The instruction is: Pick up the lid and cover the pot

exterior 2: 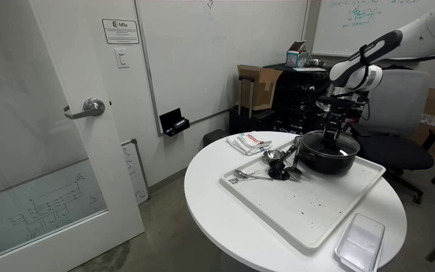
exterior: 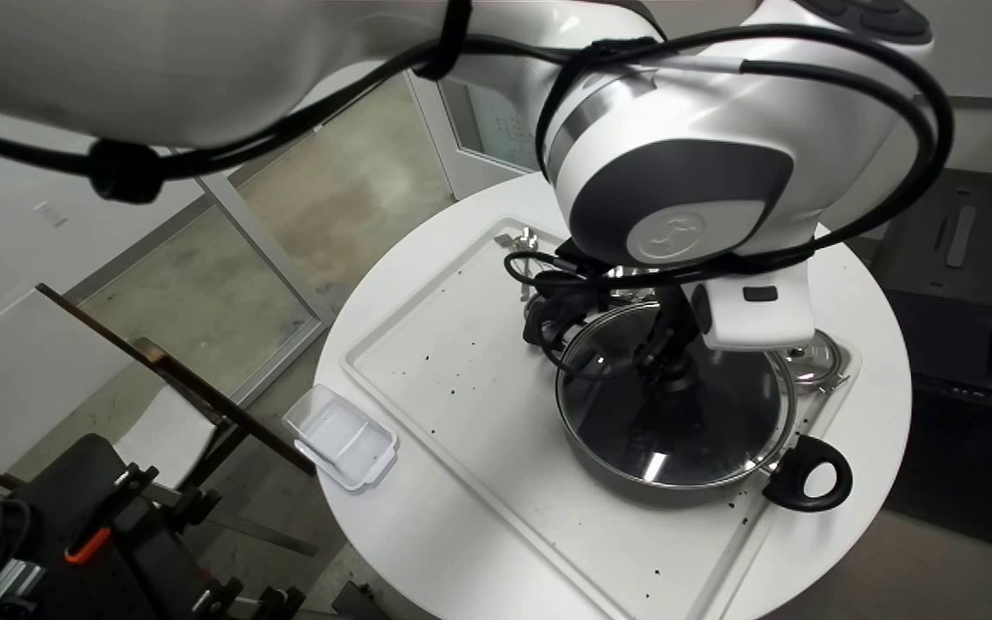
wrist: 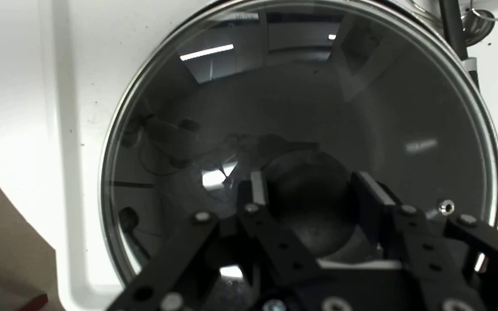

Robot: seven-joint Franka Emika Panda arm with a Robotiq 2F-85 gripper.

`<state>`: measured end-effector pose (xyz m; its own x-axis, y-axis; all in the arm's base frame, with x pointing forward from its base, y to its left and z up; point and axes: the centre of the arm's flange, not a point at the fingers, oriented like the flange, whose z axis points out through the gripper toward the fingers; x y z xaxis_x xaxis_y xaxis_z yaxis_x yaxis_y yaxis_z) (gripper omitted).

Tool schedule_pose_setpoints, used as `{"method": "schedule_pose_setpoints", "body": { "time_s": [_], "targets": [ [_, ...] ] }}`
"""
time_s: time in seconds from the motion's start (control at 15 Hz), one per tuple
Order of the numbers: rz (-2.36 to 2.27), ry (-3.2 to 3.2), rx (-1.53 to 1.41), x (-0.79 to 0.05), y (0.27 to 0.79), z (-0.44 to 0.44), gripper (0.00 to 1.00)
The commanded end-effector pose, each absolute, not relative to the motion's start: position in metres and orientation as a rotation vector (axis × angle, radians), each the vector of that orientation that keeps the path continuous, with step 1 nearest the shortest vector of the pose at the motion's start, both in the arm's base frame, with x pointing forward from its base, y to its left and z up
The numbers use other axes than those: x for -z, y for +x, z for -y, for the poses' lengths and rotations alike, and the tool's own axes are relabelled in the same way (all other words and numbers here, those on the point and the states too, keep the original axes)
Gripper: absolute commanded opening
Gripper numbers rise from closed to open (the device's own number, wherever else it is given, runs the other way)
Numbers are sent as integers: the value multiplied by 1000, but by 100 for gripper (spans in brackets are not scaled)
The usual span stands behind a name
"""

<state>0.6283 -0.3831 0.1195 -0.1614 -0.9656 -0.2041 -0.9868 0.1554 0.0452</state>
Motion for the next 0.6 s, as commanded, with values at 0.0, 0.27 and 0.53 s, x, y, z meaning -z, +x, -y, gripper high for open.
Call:
{"method": "schedule_pose_setpoints", "body": {
  "time_s": [0.0,0.27,0.53],
  "targets": [
    [-2285,-1932,-245,-130,642,387,26],
    [-2272,-1925,-241,-132,643,384,26],
    [-2264,-1925,-241,-131,642,381,26]
  ]
}}
